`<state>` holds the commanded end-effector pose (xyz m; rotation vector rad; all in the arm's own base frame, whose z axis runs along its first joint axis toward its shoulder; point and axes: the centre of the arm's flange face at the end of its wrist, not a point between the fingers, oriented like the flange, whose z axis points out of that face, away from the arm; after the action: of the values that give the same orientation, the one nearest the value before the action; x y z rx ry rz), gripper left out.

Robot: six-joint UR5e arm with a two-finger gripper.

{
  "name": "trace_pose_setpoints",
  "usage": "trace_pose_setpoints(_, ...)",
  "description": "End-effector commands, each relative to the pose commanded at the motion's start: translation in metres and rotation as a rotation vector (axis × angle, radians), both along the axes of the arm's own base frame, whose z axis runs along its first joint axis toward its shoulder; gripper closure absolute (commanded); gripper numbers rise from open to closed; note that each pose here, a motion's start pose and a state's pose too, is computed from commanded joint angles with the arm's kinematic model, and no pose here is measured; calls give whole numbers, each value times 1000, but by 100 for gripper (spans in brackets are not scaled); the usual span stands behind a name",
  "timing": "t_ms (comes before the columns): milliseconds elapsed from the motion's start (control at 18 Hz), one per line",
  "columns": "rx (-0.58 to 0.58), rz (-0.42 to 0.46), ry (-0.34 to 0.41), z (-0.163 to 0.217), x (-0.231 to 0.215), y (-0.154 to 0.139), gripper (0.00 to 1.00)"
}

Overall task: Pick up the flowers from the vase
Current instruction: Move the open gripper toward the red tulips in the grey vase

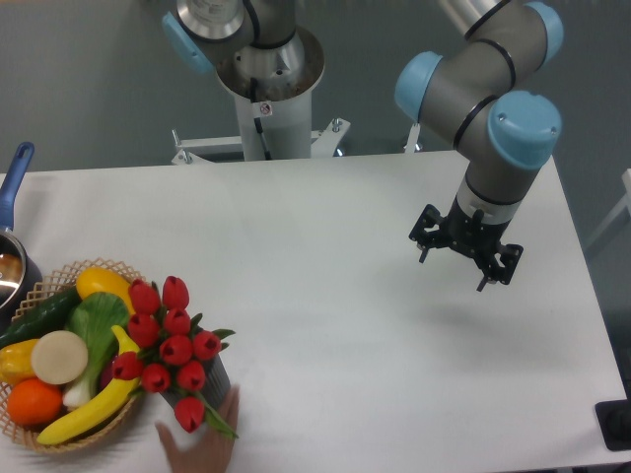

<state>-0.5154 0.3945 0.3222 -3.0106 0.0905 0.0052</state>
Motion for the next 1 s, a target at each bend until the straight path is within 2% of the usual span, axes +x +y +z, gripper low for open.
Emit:
trace_pose_setpoints(278,18,5,-4,3,4,10,0)
trace_pose_setpoints(500,169,117,-94,8,11,24,0)
trace_pose_setpoints(611,248,158,-83,20,17,35,4)
trace_pose_setpoints(722,301,140,-57,35,40,59,0)
trace_pose_setpoints(889,404,61,4,47,68,85,0)
trace_pose_setpoints(1000,451,31,25,50,81,93,0)
